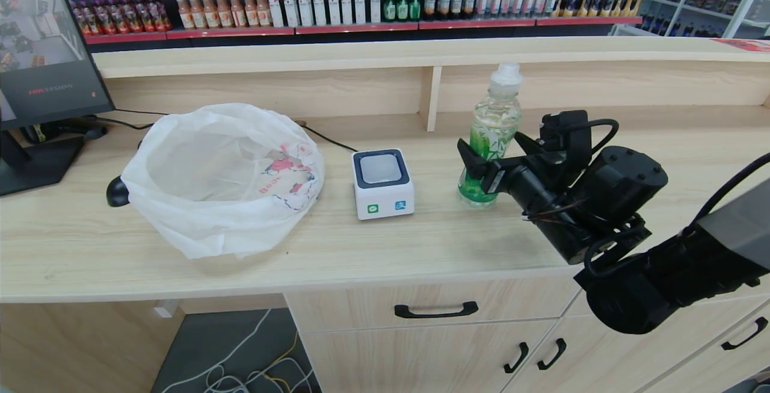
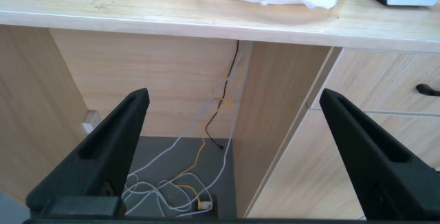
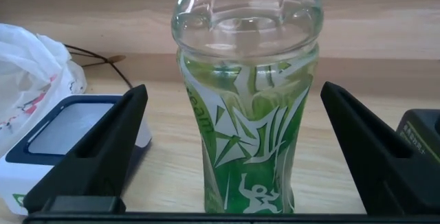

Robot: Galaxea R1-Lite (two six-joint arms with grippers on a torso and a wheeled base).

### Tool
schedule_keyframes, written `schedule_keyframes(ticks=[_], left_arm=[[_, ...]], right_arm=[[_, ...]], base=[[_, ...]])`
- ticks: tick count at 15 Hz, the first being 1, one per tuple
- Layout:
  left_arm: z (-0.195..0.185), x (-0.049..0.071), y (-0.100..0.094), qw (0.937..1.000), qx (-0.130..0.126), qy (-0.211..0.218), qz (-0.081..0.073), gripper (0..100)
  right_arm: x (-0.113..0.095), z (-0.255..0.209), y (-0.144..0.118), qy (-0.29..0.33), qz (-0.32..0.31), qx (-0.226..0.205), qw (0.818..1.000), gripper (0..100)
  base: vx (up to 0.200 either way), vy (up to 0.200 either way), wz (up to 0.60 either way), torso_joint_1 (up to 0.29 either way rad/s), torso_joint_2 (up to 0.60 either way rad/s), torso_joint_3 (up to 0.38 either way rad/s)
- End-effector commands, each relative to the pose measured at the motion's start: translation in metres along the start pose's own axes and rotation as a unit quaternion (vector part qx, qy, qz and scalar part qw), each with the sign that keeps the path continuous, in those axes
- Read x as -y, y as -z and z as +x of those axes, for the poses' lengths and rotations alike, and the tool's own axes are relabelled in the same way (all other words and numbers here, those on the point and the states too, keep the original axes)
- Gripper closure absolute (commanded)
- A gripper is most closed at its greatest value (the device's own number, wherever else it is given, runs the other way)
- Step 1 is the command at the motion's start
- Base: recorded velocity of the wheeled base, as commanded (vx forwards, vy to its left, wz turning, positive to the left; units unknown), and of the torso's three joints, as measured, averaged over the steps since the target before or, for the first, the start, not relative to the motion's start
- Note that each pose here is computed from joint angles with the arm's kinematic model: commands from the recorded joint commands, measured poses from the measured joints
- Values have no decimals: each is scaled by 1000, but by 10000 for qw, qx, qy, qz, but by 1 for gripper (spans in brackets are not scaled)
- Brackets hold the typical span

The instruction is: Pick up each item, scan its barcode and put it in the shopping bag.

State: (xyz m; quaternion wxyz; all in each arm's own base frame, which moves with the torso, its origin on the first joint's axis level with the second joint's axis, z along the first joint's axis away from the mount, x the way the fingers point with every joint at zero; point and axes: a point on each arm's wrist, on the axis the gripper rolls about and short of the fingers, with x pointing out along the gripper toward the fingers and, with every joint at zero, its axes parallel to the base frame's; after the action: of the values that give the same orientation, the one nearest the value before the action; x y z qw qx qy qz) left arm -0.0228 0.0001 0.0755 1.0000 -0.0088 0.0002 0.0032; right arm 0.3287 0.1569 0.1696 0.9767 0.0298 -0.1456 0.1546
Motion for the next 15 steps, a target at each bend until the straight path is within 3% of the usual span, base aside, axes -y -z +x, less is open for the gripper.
schedule_keyframes(ticks=[1,15], left_arm=[[0,0,0,10000,2,-6,-4,0],[0,0,0,10000,2,-6,-4,0]], right_arm=[[0,6,0,12,3,75,10000,0],[4,34,23,285,-25,125,9995,0]], base=[[0,0,0,0,0,0],[0,0,0,0,0,0]])
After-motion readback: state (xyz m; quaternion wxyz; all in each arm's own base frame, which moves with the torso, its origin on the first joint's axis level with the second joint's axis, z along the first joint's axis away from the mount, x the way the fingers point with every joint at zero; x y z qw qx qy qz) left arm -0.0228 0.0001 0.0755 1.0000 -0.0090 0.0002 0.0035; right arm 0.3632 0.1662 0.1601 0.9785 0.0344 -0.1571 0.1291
